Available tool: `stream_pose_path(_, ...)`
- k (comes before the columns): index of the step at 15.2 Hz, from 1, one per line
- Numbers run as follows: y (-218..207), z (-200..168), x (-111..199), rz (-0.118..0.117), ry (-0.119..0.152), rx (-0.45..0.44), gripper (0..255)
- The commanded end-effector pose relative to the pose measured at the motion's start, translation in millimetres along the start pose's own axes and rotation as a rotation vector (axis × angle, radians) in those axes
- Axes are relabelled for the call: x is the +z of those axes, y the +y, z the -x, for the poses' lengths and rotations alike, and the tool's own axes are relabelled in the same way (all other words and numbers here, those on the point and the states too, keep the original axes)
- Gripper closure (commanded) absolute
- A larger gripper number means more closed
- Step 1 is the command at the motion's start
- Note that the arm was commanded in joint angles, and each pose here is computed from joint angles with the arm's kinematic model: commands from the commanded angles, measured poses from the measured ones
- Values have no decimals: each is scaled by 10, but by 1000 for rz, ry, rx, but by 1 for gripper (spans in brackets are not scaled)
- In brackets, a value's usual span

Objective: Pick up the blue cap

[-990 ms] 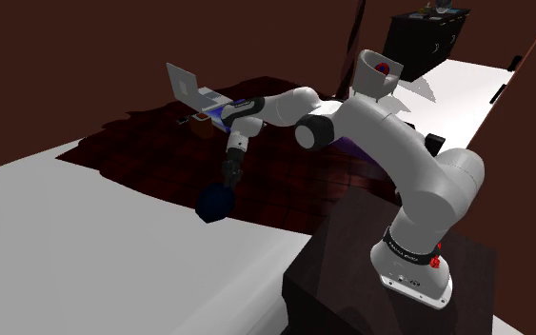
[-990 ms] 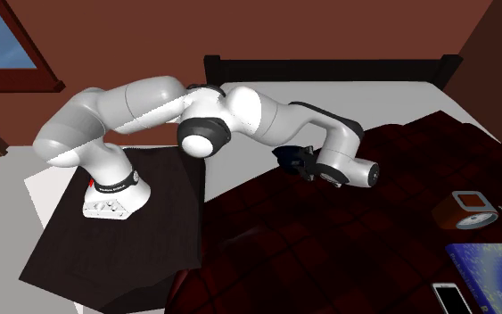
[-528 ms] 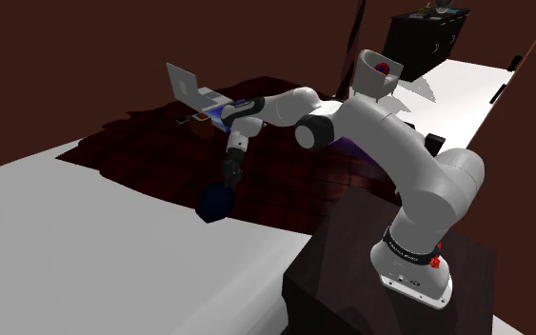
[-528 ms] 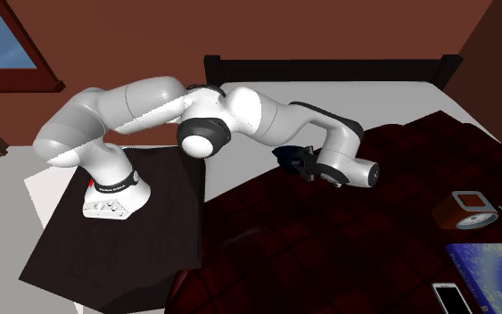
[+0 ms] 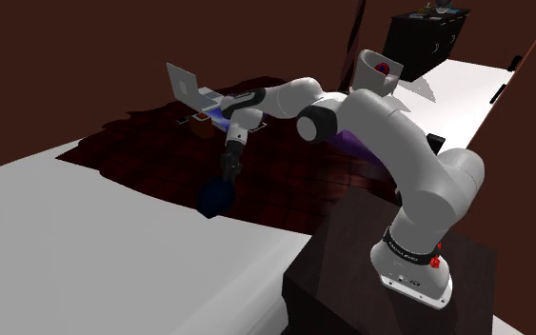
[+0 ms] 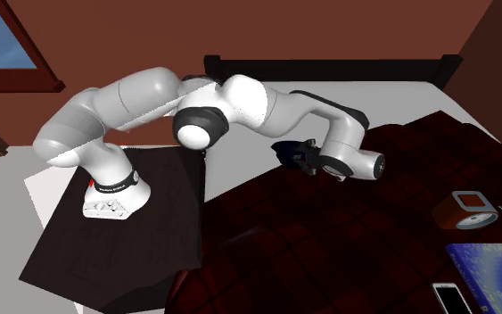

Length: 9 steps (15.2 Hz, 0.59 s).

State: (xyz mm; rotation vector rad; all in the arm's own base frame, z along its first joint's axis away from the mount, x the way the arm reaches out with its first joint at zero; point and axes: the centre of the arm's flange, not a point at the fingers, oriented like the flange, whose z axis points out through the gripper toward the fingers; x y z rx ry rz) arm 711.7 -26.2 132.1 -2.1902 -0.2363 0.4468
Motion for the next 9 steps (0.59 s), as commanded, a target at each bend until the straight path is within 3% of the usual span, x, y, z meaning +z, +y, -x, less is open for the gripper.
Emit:
stream_pose_path(1, -86, 27, -50, 0, 0, -1, 255)
stream_pose_path(9, -344, 103, -232, 0, 0, -1, 255)
